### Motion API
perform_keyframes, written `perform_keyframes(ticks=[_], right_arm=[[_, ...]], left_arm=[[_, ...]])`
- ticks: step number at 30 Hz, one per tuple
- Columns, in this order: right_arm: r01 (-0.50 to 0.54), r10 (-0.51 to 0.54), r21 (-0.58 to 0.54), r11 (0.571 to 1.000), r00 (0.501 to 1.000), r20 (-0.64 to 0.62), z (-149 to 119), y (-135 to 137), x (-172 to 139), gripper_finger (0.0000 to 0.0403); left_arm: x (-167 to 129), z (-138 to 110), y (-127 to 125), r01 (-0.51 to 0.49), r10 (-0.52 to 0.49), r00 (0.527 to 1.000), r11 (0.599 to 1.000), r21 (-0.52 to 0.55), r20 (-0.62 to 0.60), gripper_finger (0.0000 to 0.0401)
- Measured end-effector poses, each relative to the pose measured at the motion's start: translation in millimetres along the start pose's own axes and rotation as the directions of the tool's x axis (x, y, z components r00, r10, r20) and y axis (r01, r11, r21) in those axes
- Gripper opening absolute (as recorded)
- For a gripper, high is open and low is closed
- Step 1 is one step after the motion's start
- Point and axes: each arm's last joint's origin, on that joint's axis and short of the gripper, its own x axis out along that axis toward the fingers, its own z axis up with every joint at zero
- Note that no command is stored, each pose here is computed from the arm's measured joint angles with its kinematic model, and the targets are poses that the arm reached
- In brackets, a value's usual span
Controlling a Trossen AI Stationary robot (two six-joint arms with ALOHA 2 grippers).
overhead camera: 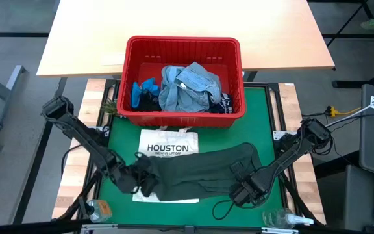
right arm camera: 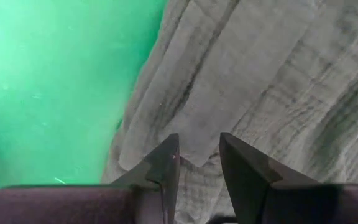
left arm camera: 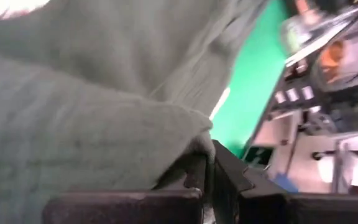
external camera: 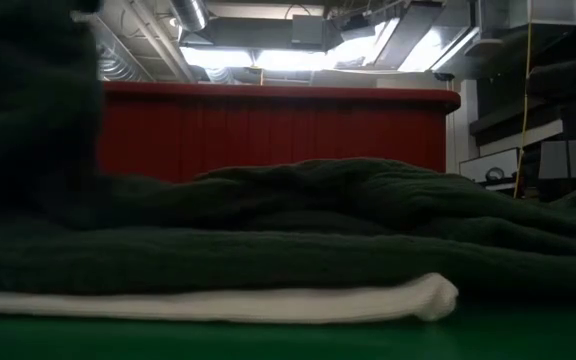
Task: Fold Laundry from Bin
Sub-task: Fold the green t-shirt
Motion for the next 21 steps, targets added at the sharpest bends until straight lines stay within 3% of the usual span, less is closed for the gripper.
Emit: perform_keyframes(ticks=[12, 21], right_arm=[[0.119, -0.119, -0.005, 0.993, 0.993, -0.016, 6.1, -3.8, -41.0, 0.0115], [0.24, -0.241, -0.016, 0.971, 0.97, -0.028, 5.8, -8.5, -75.1, 0.0115]], left_arm=[[16.7, 52.8, -12.9, 0.134, -0.15, 0.979, 0.984, 0.115, 0.14, 0.0002], [45.0, 67.8, -20.4, 0.277, -0.304, 0.939, 0.946, 0.168, 0.163, 0.0002]])
